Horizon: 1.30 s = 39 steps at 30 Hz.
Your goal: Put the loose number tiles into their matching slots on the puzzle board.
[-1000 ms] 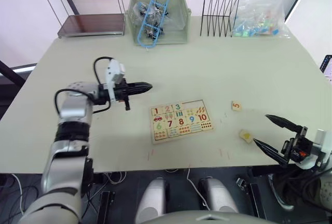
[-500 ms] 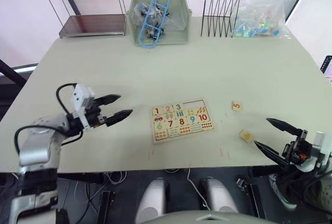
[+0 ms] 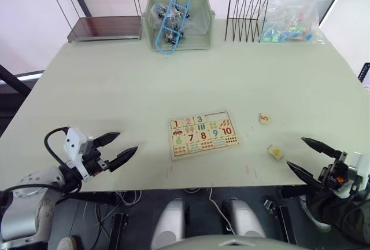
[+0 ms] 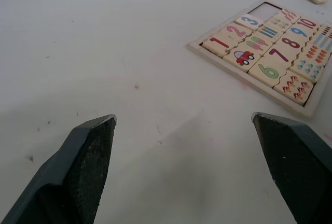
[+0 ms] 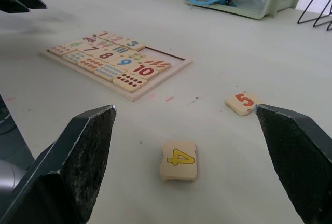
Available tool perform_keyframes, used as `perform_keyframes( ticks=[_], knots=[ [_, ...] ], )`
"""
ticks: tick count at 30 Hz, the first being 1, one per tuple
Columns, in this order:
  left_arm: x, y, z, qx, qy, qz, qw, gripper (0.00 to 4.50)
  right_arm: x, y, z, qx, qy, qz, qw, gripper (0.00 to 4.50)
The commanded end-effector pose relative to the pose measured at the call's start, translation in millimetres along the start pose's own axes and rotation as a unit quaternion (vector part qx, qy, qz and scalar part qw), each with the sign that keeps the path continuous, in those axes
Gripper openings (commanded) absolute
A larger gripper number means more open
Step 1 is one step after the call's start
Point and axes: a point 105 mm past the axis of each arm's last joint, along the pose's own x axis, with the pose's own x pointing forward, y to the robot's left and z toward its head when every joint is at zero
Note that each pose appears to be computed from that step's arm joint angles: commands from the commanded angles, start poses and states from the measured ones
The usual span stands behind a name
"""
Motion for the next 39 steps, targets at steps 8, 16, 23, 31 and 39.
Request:
perform_keyframes(
  ticks=[8, 16, 23, 31, 39],
  knots=[
    [-14, -7, 2, 0.009, -0.008, 0.009, 1.000, 4.45, -25, -9, -7, 0.001, 0.030, -0.031, 0.999, 4.50],
    [-11, -6, 1, 0.013, -0.026, 0.018, 0.999, 4.45, -28, -11, -13, 0.004, 0.048, -0.030, 0.998, 4.50],
    [-17, -4, -5, 0.015, -0.024, 0.023, 0.999, 4.45, -33, -21, -11, 0.001, 0.058, -0.021, 0.998, 4.50],
    [-16, -13, -16, 0.016, -0.022, 0.013, 1.000, 4.45, -31, -27, -10, -0.003, 0.062, -0.009, 0.998, 4.50],
    [-16, -16, -20, 0.019, -0.025, 0.010, 0.999, 4.45, -31, -29, -9, -0.004, 0.064, -0.006, 0.998, 4.50]
  ],
)
